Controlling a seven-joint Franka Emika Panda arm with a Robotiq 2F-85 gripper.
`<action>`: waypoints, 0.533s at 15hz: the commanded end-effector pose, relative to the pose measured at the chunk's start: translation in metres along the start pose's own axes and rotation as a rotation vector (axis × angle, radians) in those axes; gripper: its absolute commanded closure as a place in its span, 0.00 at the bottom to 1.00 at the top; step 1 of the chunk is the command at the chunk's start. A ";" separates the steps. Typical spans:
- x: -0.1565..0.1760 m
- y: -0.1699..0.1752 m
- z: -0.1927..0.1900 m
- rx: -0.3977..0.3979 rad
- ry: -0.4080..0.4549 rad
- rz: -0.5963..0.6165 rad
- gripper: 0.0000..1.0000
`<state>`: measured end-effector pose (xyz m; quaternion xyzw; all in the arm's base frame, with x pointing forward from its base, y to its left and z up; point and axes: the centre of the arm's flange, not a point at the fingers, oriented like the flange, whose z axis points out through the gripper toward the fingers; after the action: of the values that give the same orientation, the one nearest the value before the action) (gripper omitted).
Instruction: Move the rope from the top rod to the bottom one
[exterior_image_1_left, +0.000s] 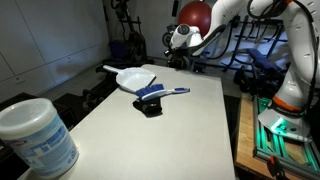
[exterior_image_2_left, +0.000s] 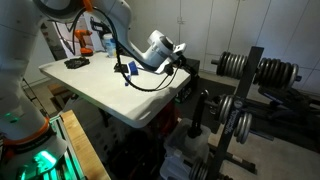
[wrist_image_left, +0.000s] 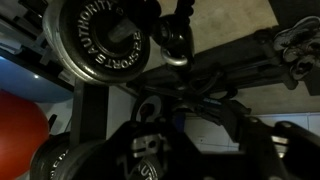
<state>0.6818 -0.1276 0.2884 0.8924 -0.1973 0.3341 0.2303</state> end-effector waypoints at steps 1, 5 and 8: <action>-0.007 0.013 -0.015 0.010 -0.073 -0.027 0.13; -0.013 0.024 -0.020 0.030 -0.142 -0.072 0.00; -0.017 0.034 -0.024 0.030 -0.184 -0.132 0.00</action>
<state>0.6556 -0.1341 0.2902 0.9216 -0.1678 0.2719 0.2204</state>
